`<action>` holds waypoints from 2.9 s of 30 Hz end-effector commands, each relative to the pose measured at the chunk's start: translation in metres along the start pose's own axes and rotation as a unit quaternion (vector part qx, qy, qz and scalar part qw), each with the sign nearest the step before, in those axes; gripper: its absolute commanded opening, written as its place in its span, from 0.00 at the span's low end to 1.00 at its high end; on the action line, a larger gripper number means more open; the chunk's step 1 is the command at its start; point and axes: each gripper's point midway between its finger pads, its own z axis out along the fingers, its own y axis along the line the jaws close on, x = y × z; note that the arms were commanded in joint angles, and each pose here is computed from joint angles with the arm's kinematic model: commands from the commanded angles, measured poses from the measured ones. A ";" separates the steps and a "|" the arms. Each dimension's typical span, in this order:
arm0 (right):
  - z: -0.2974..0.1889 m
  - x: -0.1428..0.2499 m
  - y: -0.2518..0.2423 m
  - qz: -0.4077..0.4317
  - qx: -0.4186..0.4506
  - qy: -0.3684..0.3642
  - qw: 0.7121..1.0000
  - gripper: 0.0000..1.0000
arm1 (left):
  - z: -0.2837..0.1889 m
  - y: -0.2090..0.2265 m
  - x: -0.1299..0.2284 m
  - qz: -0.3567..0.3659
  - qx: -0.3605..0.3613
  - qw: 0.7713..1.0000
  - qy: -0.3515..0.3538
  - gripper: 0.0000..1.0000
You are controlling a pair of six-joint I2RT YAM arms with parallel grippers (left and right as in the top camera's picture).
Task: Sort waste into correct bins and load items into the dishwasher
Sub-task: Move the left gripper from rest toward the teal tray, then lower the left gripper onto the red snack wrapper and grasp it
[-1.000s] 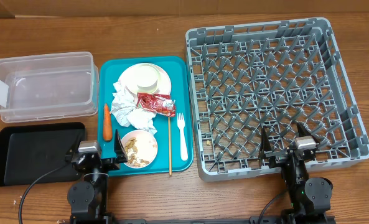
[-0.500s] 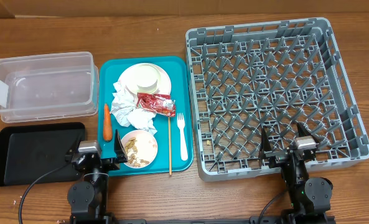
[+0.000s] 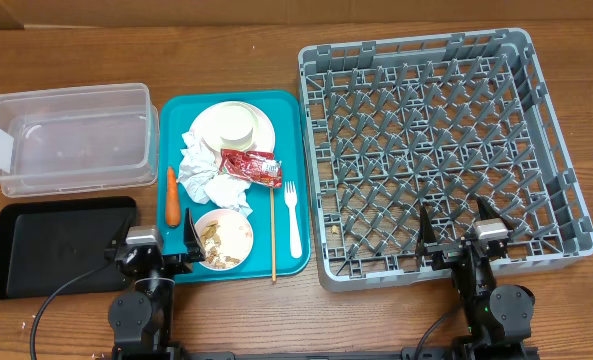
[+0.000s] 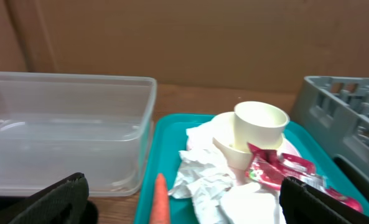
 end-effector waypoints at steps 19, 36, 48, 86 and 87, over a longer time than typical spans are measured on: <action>0.000 0.002 -0.001 -0.002 0.003 -0.001 1.000 1.00 | -0.040 -0.044 -0.095 -0.002 0.107 0.991 0.077 1.00; 0.000 0.002 -0.001 -0.002 0.003 -0.001 1.000 1.00 | -0.012 -0.108 -0.137 -0.099 0.255 0.899 0.341 1.00; 0.000 0.002 -0.001 -0.002 0.003 -0.001 1.000 1.00 | 0.019 -0.092 -0.077 -0.160 0.165 0.854 0.467 0.80; 0.000 0.002 -0.001 -0.002 0.003 -0.001 1.000 1.00 | 0.127 -0.095 0.060 0.040 0.072 0.839 0.539 0.70; 0.000 0.002 -0.001 -0.002 0.003 -0.001 1.000 1.00 | 0.130 -0.095 0.065 0.040 0.071 0.837 0.540 0.70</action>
